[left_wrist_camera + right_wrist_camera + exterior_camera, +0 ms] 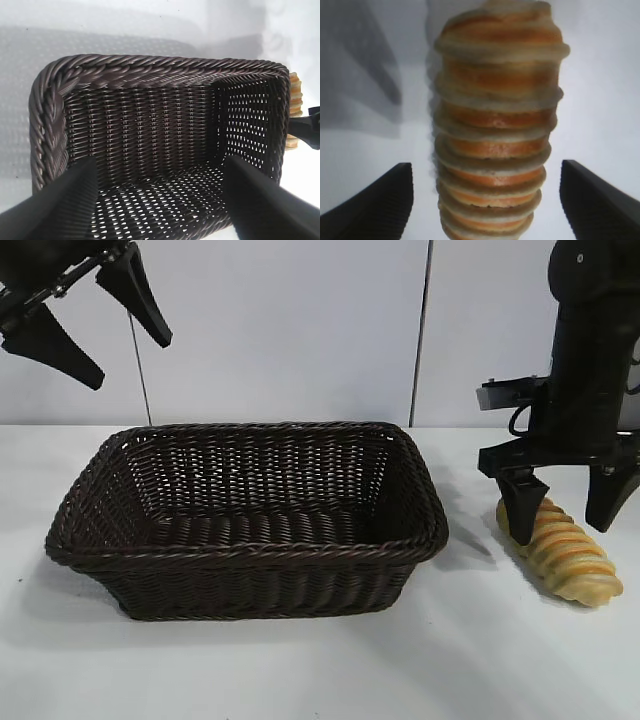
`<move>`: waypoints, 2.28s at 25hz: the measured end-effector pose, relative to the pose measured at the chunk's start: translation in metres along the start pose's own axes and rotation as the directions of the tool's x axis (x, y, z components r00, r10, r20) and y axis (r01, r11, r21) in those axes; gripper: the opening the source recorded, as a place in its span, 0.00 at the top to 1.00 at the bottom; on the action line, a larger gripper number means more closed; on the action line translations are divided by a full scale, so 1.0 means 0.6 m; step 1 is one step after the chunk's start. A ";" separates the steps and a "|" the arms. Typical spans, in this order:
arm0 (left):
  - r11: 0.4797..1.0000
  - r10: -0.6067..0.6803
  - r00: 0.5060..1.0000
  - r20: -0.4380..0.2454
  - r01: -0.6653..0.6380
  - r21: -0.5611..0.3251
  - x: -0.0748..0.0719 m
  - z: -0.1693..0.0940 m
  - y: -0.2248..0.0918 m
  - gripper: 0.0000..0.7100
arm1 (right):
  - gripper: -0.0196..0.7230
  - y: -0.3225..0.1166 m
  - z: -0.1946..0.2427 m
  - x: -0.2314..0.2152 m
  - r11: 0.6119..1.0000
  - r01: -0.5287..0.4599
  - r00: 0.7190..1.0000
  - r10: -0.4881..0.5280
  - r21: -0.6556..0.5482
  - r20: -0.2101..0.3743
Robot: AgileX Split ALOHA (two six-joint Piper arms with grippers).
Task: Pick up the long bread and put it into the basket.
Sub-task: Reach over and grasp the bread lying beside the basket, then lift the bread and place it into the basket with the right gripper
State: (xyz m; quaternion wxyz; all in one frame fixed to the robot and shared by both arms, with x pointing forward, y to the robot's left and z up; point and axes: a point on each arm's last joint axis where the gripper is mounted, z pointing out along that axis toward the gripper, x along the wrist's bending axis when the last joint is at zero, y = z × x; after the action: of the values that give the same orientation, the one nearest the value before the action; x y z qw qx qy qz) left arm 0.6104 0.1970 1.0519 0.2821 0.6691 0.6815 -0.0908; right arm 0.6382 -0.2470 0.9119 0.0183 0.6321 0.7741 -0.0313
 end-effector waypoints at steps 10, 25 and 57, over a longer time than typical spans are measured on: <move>1.000 0.000 1.000 0.000 0.000 0.001 0.000 0.000 0.000 0.28 | 0.27 0.002 0.015 0.000 1.000 -0.009 1.000 0.009 0.013 0.006; 1.000 0.000 1.000 0.000 0.000 0.003 0.000 0.000 0.000 0.28 | 0.61 -0.005 0.007 0.000 0.999 -0.011 1.000 0.010 0.046 0.006; 1.000 0.000 1.000 0.001 0.000 0.015 0.000 0.000 -0.002 0.28 | 0.61 0.038 -0.199 0.113 0.966 0.117 0.984 -0.144 -0.229 -0.105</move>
State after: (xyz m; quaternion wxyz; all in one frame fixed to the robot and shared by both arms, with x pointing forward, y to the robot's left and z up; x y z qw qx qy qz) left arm 0.6091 0.1968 1.0516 0.2773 0.6712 0.6807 -0.0960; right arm 0.6481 -0.1676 1.0258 0.0396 0.5745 0.8123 0.0925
